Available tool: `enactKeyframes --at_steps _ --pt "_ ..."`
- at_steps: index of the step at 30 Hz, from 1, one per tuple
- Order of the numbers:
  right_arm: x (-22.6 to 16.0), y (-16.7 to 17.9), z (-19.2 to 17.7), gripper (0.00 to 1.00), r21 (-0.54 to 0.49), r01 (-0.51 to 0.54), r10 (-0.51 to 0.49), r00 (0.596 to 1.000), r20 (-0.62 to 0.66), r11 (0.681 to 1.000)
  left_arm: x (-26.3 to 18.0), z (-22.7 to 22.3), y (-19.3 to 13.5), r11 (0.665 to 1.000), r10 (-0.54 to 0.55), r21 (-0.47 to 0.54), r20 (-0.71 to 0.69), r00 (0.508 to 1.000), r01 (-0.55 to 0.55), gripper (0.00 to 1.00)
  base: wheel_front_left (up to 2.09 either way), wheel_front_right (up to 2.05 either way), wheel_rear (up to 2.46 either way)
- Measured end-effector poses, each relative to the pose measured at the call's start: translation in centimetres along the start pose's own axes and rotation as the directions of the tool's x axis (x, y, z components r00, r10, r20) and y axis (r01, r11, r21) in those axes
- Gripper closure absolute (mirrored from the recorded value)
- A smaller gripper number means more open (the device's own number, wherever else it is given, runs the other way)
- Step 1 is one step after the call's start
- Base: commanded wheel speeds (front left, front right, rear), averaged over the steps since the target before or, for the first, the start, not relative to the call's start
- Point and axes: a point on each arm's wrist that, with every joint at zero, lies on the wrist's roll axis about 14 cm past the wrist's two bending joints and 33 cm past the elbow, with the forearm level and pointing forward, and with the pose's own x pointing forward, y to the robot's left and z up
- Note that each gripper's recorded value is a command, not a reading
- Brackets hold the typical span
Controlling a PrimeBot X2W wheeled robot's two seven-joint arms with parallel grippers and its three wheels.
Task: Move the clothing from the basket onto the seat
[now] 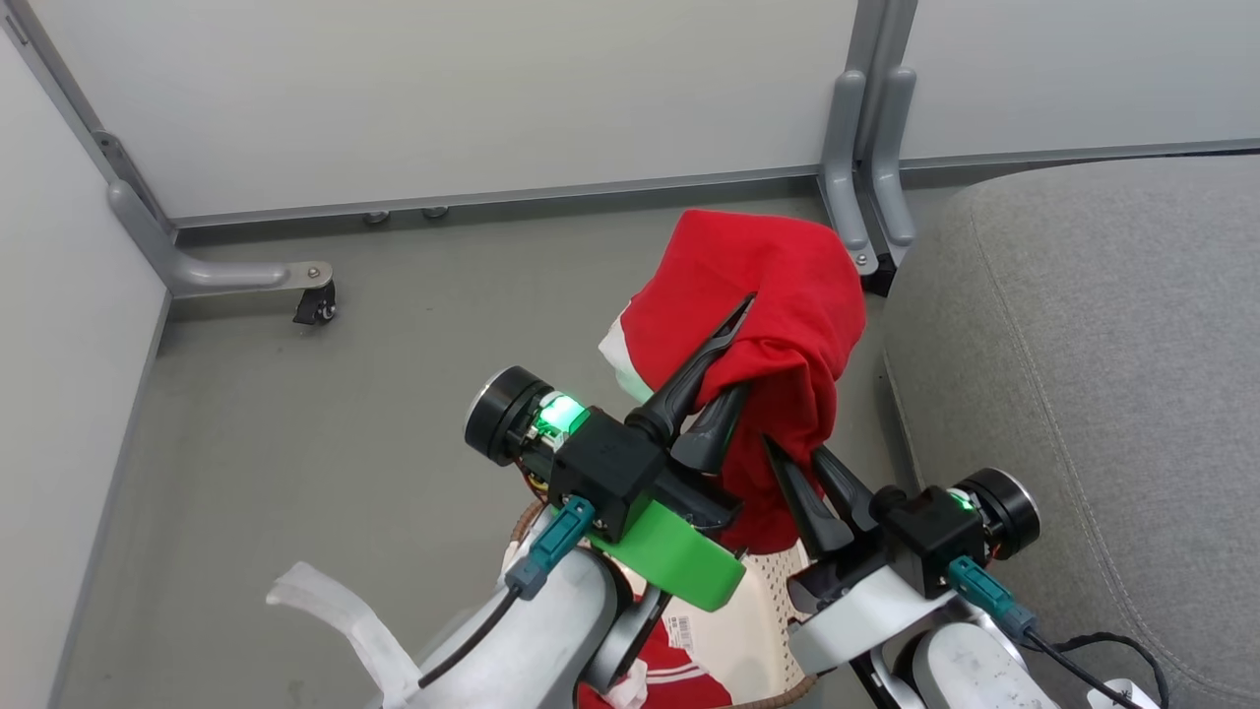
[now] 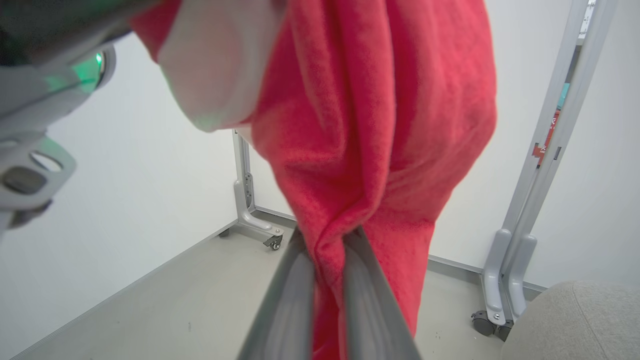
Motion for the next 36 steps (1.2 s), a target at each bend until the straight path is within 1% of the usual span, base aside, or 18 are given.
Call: enactKeyframes --at_steps 14,15,16,27,34,36 --pt "0.1 0.3 0.3 1.0 0.004 -0.008 0.007 1.0 0.008 1.0 -0.1 0.1 0.0 1.0 0.003 0.005 0.002 1.0 -0.003 1.0 0.0 0.0 0.0" --pt "0.1 0.3 0.3 1.0 0.004 -0.008 0.008 1.0 0.01 1.0 -0.1 0.1 0.1 1.0 0.01 0.008 0.001 1.0 -0.01 0.67 0.0 0.0 0.0" --pt "0.1 0.3 0.5 1.0 0.004 -0.008 0.008 1.0 0.014 1.0 -0.1 0.1 0.3 1.0 0.016 0.012 0.0 1.0 -0.016 0.0 0.0 0.0 0.0" --pt "0.4 -0.3 1.9 1.0 -0.004 0.008 -0.008 0.998 0.061 1.0 -0.7 0.2 1.4 0.998 0.05 0.042 -0.003 0.999 -0.05 0.0 0.0 0.0 0.0" --pt "0.3 -0.9 2.1 1.0 -0.014 0.021 -0.02 0.998 0.066 1.0 -3.9 -2.1 4.1 0.989 0.137 0.071 -0.085 0.987 -0.131 0.0 0.0 0.0 0.0" --pt "0.2 -1.0 2.0 1.0 -0.017 0.025 -0.023 0.998 0.064 1.0 -4.9 -2.9 4.6 0.986 0.145 0.1 -0.116 0.983 -0.134 0.0 0.0 0.0 0.0"
